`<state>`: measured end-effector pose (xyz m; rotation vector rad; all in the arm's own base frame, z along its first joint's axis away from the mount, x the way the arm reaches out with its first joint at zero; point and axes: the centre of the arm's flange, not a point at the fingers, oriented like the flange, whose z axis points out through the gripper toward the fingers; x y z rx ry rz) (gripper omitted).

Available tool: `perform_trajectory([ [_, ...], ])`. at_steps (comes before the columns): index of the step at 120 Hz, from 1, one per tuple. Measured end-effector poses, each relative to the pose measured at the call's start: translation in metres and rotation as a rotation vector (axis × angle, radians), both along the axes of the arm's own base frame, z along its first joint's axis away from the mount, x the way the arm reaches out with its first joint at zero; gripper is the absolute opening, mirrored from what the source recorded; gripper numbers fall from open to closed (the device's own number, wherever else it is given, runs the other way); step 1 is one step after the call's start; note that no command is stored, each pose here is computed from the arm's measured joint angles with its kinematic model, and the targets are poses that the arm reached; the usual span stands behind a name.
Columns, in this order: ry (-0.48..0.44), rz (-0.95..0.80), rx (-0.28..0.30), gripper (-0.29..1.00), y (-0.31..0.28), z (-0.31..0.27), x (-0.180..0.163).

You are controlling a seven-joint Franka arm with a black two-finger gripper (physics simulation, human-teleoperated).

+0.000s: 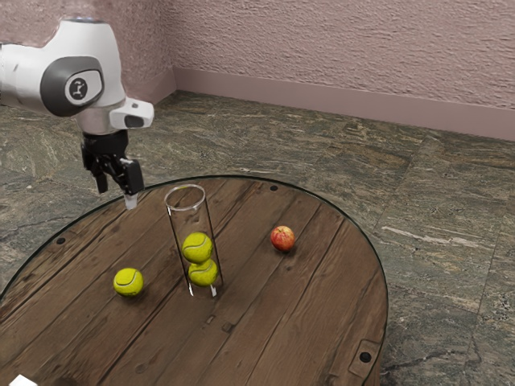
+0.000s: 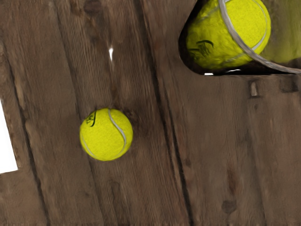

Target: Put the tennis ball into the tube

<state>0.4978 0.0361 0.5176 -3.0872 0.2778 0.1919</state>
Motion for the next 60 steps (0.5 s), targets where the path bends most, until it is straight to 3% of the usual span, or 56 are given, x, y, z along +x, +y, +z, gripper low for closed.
perform_trajectory([
  [60,0.006,0.024,-0.013,0.7,0.031,-0.147,-0.022],
])
